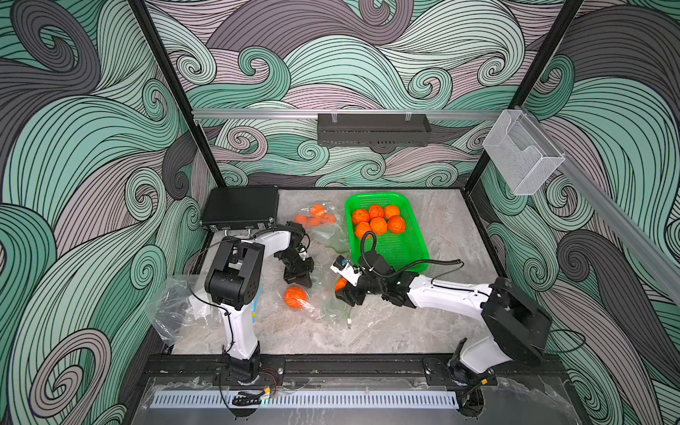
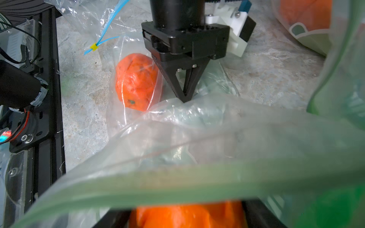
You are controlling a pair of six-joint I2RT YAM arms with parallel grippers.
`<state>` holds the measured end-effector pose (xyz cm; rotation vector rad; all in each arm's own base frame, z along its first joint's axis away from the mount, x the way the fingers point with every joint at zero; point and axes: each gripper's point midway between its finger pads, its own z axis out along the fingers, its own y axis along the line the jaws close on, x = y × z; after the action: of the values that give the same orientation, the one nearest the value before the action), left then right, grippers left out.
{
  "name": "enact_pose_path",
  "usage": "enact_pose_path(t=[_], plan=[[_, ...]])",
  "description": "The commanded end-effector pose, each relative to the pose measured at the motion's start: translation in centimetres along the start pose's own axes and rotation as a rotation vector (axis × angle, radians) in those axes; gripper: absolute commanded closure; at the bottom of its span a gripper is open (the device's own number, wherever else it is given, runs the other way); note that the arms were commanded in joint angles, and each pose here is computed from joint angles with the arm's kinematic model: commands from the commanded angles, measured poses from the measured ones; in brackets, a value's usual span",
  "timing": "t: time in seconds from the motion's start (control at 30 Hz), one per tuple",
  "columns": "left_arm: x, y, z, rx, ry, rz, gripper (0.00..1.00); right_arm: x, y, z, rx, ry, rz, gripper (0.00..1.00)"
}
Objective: Open the zip-top bag and take out the orange
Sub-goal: Pick up the orange from the zipper food storage bag, then place the orange in the basket.
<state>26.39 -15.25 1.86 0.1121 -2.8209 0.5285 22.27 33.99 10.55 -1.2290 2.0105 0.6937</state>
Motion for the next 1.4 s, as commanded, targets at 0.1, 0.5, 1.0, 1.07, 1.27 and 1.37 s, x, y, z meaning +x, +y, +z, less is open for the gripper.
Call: enact_pose_path(t=[0.1, 0.5, 1.0, 1.07, 1.27, 1.37], plan=[[-0.5, 0.9, -2.0, -0.059, -0.06, -0.002, 1.0, -2.9, -2.6, -4.8, 0.099, -0.083, 0.075, 0.34], [-0.6, 0.9, -2.8, -0.047, -0.086, 0.0, 1.0, -2.5, -16.8, -7.6, 0.387, -0.133, 0.503, 0.32], [-0.5, 0.8, -2.8, -0.047, -0.089, 0.007, 1.0, 0.7, -22.0, 1.0, 0.363, -0.07, 0.708, 0.28], [-0.6, 0.9, -2.8, -0.047, -0.087, 0.005, 1.0, 0.6, -22.2, 1.4, 0.358, -0.082, 0.708, 0.27], [-0.5, 0.9, -2.7, -0.05, -0.082, 0.009, 1.0, 0.8, -23.0, 2.6, 0.357, -0.084, 0.725, 0.25], [-0.5, 0.9, -2.7, -0.05, -0.081, 0.01, 1.0, 0.9, -23.2, 3.0, 0.358, -0.086, 0.746, 0.23]])
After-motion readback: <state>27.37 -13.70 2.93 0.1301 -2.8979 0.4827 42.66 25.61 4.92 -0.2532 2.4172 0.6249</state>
